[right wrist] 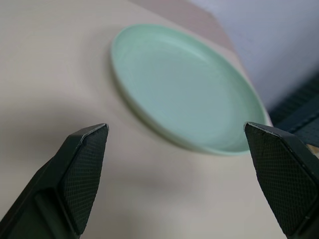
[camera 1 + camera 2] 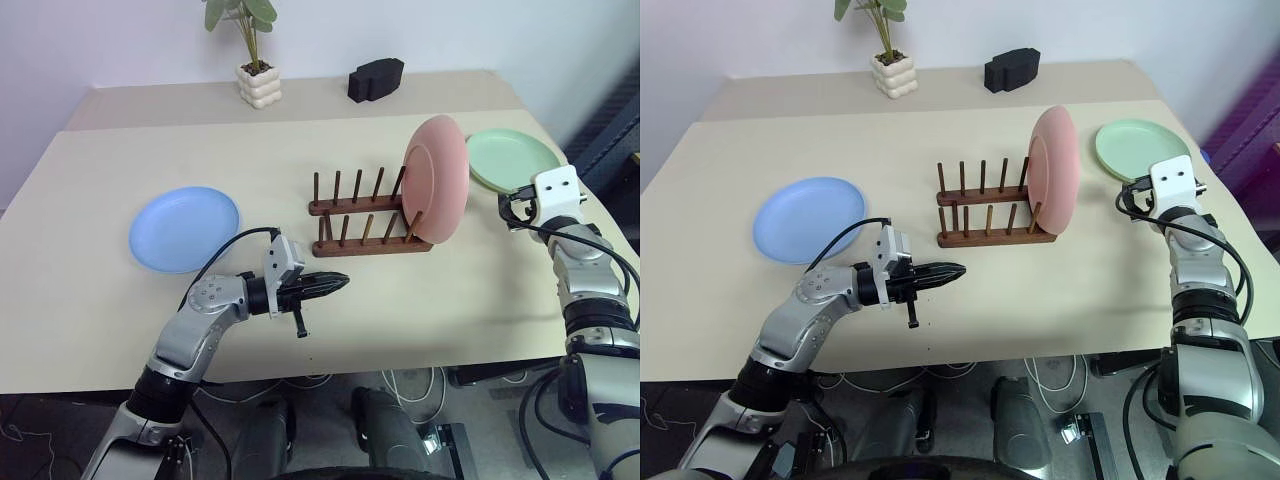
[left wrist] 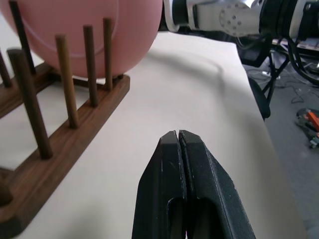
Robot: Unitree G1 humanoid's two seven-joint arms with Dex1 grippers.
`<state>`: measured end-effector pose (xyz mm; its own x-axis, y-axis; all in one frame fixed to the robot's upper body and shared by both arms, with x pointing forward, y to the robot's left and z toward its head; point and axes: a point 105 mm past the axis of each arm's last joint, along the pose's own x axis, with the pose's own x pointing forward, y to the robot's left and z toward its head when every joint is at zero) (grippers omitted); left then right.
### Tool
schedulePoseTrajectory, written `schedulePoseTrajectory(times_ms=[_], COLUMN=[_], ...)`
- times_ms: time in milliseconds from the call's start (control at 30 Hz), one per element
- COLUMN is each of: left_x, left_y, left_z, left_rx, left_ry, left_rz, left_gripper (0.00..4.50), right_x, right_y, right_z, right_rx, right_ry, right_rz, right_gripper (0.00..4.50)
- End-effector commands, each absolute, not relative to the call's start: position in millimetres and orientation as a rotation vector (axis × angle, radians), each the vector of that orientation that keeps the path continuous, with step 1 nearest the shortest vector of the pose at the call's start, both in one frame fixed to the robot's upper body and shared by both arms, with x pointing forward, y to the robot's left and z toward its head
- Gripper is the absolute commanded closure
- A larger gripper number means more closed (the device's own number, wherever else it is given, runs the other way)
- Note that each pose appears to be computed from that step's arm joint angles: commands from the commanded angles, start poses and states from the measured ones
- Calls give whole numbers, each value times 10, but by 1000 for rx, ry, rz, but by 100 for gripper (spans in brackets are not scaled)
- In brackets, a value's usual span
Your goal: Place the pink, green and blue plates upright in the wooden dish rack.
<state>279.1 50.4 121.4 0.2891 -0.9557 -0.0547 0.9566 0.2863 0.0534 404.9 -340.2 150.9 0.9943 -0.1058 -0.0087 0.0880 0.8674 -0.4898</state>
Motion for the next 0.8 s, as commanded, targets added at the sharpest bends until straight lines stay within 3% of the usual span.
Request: schedulePoseTrajectory(times_ms=[33,133,300,800], left_x=[2775,2781,2791,2865], left_y=[514,509,498,445], left_z=[1354,1359,1366,1394], left_rx=[106,106,107,105], left_ry=[-55,-58,-63,-90], left_rz=[-1271,-1268,-1275,-1291], left_gripper=[450,450,450,450], right_x=[4112,4121,4103,4024], right_y=[-3253,-3341,-3274,-3334], right_z=[1673,1677,1588,1607], right_rx=[-562,-591,-528,-447], right_ry=[-55,-46,-20,-24], right_rz=[-59,-146,-30,-2], right_gripper=[7,7,7,7])
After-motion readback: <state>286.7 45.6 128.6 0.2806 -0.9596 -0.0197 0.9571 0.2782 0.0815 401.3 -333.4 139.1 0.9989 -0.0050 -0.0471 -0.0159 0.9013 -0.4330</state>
